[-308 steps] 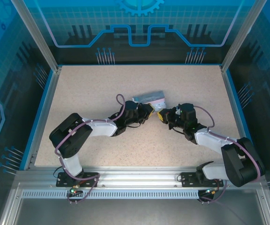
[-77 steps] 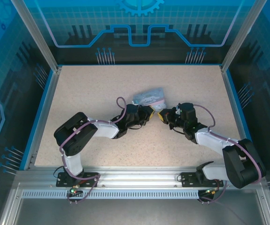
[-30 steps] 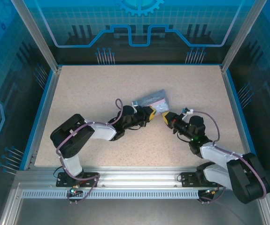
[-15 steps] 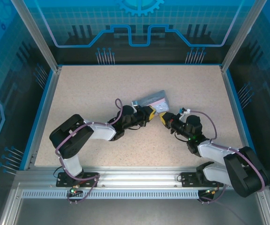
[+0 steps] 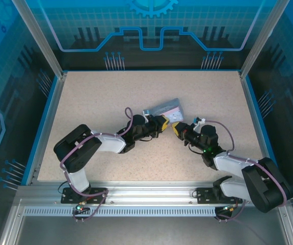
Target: Unlock the padlock with the key
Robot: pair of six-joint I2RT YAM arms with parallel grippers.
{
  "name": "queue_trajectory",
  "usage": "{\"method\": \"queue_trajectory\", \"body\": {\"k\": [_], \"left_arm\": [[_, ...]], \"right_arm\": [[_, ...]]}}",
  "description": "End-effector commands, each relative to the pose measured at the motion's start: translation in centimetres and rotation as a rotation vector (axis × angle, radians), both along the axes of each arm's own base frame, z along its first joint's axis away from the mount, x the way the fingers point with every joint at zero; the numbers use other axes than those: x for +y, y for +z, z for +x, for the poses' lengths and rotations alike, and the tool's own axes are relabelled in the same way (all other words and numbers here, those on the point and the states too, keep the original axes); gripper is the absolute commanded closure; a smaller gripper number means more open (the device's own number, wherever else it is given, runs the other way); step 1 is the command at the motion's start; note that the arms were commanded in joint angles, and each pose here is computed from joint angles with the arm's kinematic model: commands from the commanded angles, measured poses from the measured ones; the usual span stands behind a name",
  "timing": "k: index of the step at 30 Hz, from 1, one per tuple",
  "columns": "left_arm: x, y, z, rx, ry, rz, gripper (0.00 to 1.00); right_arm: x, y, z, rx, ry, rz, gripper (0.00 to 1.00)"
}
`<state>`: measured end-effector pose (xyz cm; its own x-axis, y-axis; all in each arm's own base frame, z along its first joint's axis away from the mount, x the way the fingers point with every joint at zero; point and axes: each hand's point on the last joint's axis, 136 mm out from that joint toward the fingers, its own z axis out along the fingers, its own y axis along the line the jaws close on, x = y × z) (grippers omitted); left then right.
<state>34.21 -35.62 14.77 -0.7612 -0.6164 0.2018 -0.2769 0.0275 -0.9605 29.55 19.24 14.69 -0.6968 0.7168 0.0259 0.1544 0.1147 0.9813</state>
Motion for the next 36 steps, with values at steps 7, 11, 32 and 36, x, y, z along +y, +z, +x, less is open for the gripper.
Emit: {"method": "queue_trajectory", "body": {"k": [7,11,32,36], "left_arm": [[0.0,3.3,-0.1,-0.067,-0.012,-0.090,1.00],[-0.1,3.4,-0.1,-0.069,-0.015,-0.093,1.00],[-0.2,3.4,-0.4,-0.071,-0.034,-0.087,1.00],[-0.1,3.2,-0.6,-0.070,-0.035,-0.084,1.00]], "right_arm": [[0.6,0.9,0.5,-0.026,0.001,0.001,1.00],[0.7,1.1,0.7,-0.026,0.001,0.002,1.00],[1.4,0.4,2.1,-0.041,0.045,-0.146,1.00],[1.3,0.2,2.4,-0.052,0.053,-0.195,1.00]]}}
